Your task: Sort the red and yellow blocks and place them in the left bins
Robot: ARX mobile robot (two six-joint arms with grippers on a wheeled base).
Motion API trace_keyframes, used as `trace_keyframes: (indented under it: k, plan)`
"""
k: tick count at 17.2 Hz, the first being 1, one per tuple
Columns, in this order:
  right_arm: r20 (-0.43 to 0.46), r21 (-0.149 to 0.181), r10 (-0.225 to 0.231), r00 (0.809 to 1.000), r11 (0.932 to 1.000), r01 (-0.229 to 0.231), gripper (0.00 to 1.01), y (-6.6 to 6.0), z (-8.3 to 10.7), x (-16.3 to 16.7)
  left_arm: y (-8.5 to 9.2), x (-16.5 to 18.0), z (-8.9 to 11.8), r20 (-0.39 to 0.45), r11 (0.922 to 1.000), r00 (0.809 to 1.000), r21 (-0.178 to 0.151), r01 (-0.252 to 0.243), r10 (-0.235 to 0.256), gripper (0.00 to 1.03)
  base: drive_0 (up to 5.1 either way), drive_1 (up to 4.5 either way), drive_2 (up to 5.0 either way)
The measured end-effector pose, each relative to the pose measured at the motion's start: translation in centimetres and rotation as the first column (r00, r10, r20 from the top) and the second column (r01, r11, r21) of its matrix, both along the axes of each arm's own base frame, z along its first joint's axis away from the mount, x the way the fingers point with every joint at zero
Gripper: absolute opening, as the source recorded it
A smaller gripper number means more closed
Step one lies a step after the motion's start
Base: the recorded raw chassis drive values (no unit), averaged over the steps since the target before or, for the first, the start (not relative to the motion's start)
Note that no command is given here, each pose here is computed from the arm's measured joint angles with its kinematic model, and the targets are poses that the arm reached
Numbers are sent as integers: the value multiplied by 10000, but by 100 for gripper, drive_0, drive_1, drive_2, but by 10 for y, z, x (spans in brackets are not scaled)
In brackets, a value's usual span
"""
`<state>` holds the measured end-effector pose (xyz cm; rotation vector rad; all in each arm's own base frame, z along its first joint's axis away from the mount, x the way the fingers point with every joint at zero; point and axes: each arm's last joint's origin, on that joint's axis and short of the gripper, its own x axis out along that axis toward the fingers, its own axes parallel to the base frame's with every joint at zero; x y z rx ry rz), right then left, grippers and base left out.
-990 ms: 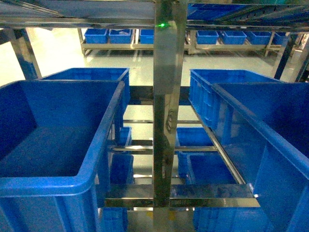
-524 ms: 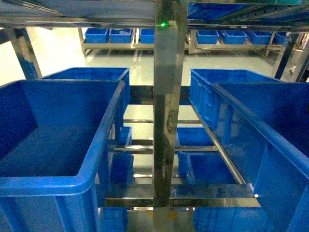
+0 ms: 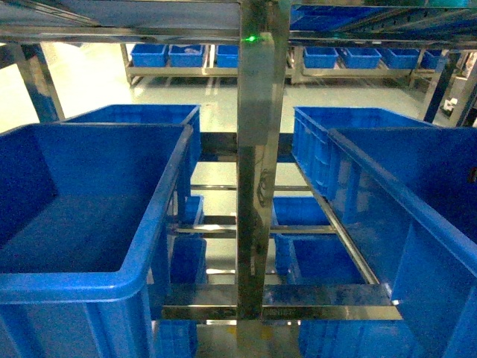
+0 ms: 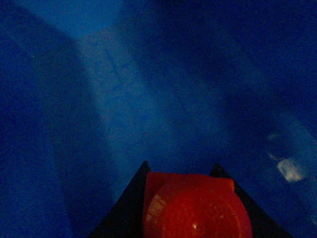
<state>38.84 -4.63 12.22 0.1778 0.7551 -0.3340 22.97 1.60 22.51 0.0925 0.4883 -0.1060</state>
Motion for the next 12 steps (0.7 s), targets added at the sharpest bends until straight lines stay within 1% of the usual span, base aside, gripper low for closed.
trace_keyframes:
  k: [2, 3, 4, 6, 9, 11, 12]
  plan:
    - [-272, 175, -217, 9994, 9996, 221, 28, 1, -8, -5, 0, 0, 0, 0, 10000, 10000, 0, 0, 0, 27, 0, 0, 0]
    - [-351, 196, -294, 9990, 9994, 301, 28, 1, -13, -6, 0, 0, 0, 0, 10000, 10000, -2, 3, -3, 27, 0, 0, 0]
    - [-426, 190, -311, 9986, 9993, 320, 28, 1, -16, -8, 0, 0, 0, 0, 10000, 10000, 0, 0, 0, 27, 0, 0, 0]
    - [-179, 49, -376, 9991, 9993, 376, 28, 1, -21, -6, 0, 0, 0, 4, 10000, 10000, 0, 0, 0, 27, 0, 0, 0]
    - [-37, 30, -317, 9995, 9995, 317, 29, 1, -20, -5, 0, 0, 0, 0, 10000, 10000, 0, 0, 0, 27, 0, 0, 0]
    - [38, 11, -283, 9996, 9996, 283, 37, 1, -19, -4, 0, 0, 0, 0, 10000, 10000, -2, 3, -3, 27, 0, 0, 0]
    - [118, -30, -197, 9997, 9998, 197, 48, 3, -19, -4, 0, 0, 0, 0, 10000, 10000, 0, 0, 0, 27, 0, 0, 0]
